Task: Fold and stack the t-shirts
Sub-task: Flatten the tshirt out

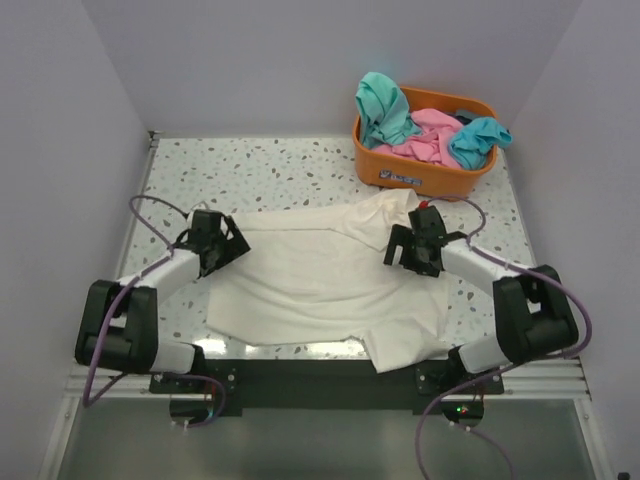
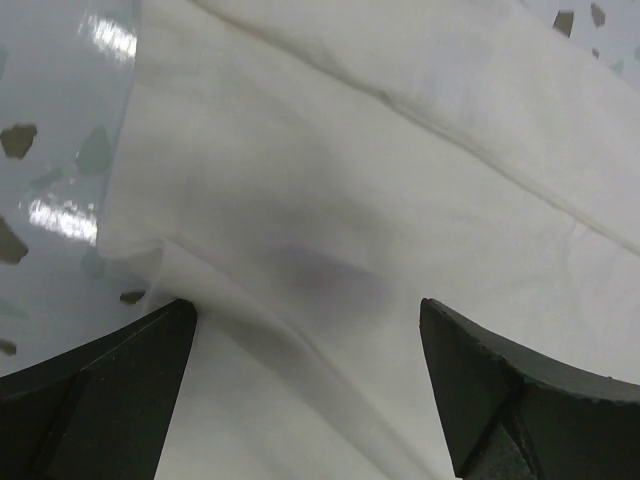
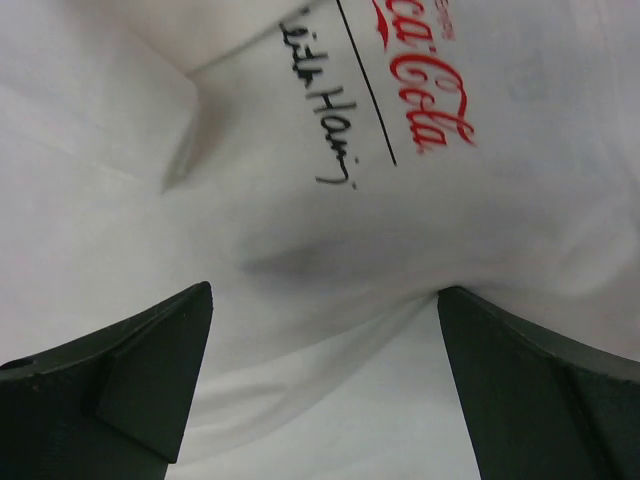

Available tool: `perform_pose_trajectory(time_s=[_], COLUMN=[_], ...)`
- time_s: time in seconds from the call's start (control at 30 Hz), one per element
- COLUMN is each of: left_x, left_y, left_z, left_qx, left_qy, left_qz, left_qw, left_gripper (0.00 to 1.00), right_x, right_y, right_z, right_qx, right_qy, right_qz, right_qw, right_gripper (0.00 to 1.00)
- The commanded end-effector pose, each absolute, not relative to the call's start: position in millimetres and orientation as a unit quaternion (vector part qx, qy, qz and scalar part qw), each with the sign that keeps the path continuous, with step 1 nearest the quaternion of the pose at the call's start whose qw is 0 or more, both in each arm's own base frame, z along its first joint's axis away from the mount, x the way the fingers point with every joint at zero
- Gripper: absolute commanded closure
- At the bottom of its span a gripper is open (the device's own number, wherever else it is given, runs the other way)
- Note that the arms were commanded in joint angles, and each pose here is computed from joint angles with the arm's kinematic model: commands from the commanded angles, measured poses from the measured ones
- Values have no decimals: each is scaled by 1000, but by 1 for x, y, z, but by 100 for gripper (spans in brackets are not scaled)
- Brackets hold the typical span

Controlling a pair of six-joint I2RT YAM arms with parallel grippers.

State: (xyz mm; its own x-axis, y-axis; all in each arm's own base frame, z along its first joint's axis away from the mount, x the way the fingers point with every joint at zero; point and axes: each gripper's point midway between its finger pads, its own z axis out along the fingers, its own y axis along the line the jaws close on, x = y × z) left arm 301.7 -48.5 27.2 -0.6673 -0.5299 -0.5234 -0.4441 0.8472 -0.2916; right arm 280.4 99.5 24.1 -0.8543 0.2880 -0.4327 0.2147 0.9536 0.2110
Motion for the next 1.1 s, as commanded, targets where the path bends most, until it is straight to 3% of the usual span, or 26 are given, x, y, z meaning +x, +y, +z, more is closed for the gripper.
perform_pose_trajectory(time_s=[0.0, 0.23, 0.43, 0.6, 0.8, 1.07], left_x=[334, 400, 427, 370, 260, 214], left_y=[-48, -40, -42, -29, -11, -54], left_z=[8, 5, 41, 78, 57, 46], left_qx=[-275, -268, -257, -284, -352, -343], left_qy=[913, 917, 915, 899, 891, 888], left_qz=[-53, -34, -50, -41, -2, -118], left_qw=[297, 294, 309, 331, 287, 283], left_gripper=[0, 0, 0, 0, 0, 0], right_x=[326, 395, 409, 376, 310, 231], right_y=[102, 102, 112, 119, 112, 82], right_z=[26, 23, 53, 93, 123, 101], right_qx=[147, 155, 126, 89, 92, 171], right_qy=[948, 942, 941, 935, 921, 920], right_qz=[64, 50, 71, 96, 116, 110], right_qw=[276, 294, 306, 331, 361, 336], right_gripper=[1, 1, 1, 1, 1, 1])
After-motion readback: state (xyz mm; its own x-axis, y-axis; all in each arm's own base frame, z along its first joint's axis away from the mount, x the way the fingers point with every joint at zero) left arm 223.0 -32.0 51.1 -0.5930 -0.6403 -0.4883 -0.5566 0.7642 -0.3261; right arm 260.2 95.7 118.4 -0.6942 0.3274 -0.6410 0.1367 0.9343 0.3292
